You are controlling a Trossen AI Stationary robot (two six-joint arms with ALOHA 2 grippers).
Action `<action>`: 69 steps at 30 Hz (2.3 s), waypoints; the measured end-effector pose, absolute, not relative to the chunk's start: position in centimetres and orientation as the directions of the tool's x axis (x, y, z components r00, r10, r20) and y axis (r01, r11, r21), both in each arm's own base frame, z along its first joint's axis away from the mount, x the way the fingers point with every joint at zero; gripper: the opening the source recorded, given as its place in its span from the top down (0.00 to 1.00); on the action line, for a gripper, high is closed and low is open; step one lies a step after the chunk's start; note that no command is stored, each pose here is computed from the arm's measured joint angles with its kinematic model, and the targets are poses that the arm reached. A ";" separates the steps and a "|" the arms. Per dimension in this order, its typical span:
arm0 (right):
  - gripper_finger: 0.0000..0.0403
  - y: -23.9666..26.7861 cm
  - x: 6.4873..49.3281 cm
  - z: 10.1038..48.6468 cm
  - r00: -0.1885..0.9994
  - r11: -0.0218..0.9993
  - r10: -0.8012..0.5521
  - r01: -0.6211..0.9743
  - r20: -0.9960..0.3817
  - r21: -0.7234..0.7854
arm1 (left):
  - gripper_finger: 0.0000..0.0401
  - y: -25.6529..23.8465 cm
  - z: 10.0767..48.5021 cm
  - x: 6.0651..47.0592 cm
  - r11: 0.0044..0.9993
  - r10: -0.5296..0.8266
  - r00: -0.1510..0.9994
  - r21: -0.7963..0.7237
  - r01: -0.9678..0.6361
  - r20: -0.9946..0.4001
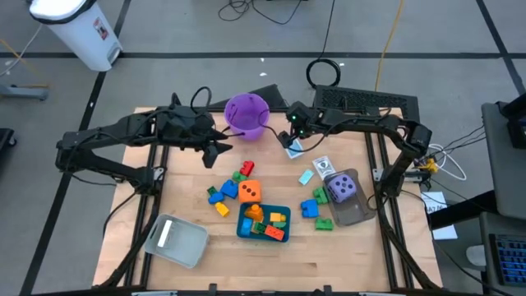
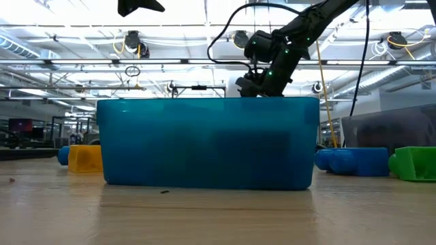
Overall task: Pick & Place Toys
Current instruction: Put the blue deck of cards into the gray bin
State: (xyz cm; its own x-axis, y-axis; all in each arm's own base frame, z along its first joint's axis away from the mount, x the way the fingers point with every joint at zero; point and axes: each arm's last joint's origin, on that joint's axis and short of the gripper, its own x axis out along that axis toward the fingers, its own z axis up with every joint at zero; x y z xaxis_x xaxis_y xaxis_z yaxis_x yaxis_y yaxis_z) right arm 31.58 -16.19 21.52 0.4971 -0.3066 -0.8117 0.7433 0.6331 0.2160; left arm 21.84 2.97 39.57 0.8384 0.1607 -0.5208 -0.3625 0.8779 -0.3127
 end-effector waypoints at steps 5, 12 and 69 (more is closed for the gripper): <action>0.01 -16.2 31.6 21.5 0.493 0.605 -0.308 0.761 -0.813 0.232 | 0.46 3.0 39.6 21.9 0.870 0.160 0.838 -0.327 -0.370 -0.521; 0.01 -16.1 32.0 21.8 0.527 0.643 -0.320 0.731 -0.787 0.227 | 0.46 3.0 39.6 21.8 0.868 0.160 0.839 -0.330 -0.370 -0.521; 0.02 -14.5 32.7 16.4 0.332 0.539 -0.280 0.831 -0.901 0.139 | 0.47 3.0 39.6 21.8 0.854 0.162 0.839 -0.352 -0.383 -0.520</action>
